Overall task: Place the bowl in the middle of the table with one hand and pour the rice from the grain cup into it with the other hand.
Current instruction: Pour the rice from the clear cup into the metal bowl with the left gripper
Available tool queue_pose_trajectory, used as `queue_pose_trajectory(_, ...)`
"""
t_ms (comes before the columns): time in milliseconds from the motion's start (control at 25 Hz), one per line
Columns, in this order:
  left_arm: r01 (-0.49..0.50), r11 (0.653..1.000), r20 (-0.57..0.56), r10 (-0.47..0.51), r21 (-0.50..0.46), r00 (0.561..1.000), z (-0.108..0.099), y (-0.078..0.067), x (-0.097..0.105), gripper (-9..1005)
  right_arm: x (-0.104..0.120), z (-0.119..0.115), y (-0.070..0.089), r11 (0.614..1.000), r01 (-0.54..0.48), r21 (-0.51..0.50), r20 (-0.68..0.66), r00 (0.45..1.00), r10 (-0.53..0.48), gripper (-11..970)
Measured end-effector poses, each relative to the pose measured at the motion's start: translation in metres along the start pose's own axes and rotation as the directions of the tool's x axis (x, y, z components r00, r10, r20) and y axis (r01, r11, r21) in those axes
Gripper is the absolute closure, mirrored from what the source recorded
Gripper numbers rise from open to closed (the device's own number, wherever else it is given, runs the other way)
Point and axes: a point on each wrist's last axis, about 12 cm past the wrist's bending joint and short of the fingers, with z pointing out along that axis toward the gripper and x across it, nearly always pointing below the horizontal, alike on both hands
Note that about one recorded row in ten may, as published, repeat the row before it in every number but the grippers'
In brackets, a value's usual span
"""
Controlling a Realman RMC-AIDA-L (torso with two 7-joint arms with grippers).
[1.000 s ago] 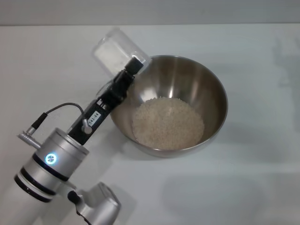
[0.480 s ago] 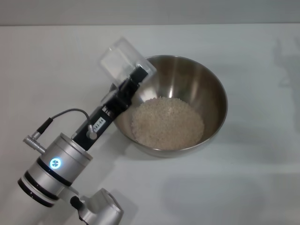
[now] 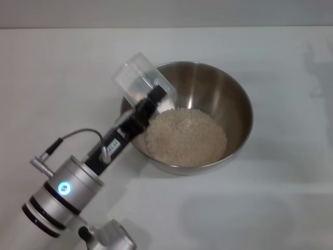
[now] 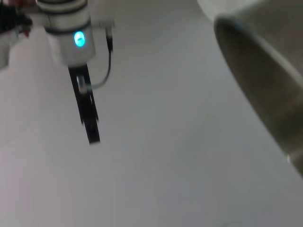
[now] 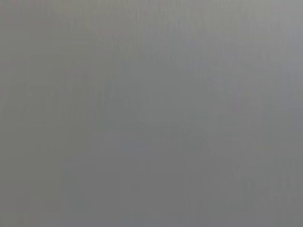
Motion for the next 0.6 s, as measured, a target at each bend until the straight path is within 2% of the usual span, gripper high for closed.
queue_pose_trajectory(240,0.079,0.997,-0.054,-0.08,-0.015,0.995,0.002,0.004,0.004,975,0.0,0.0,0.0,1.0,-0.001,0.0,0.0,1.0,0.001,441)
queue_pose_trajectory(280,0.113,0.993,-0.056,-0.114,-0.019,0.992,0.002,0.005,0.003,975,0.0,-0.001,0.0,1.0,-0.001,0.001,0.001,1.0,0.001,441)
queue_pose_trajectory(320,0.219,0.975,-0.083,-0.221,-0.033,0.972,0.003,0.007,0.003,975,0.0,-0.001,-0.001,1.0,0.0,0.001,0.002,1.0,0.0,442)
queue_pose_trajectory(360,0.219,0.975,-0.083,-0.221,-0.033,0.972,0.003,0.007,0.003,976,0.0,-0.001,-0.001,1.0,0.0,0.001,0.002,1.0,0.0,442)
queue_pose_trajectory(440,0.366,0.929,-0.135,-0.371,-0.057,0.919,0.005,0.009,0.008,976,0.0,-0.001,0.0,1.0,-0.001,0.001,0.0,1.0,0.001,442)
queue_pose_trajectory(480,0.447,0.891,-0.163,-0.453,-0.074,0.876,0.005,0.008,0.012,976,0.0,-0.001,0.0,1.0,-0.001,0.002,-0.002,1.0,0.001,442)
queue_pose_trajectory(520,0.603,0.787,-0.224,-0.615,-0.13,0.756,0.006,0.007,0.02,976,0.0,-0.001,0.0,1.0,-0.001,0.002,-0.003,1.0,0.001,442)
queue_pose_trajectory(560,0.651,0.743,-0.243,-0.668,-0.157,0.704,0.007,0.007,0.023,976,0.0,-0.001,0.0,1.0,-0.001,0.002,-0.003,1.0,0.001,442)
queue_pose_trajectory(600,0.651,0.743,-0.243,-0.668,-0.157,0.704,0.007,0.007,0.023,976,0.0,-0.001,0.0,1.0,-0.002,0.001,-0.003,1.0,0.002,442)
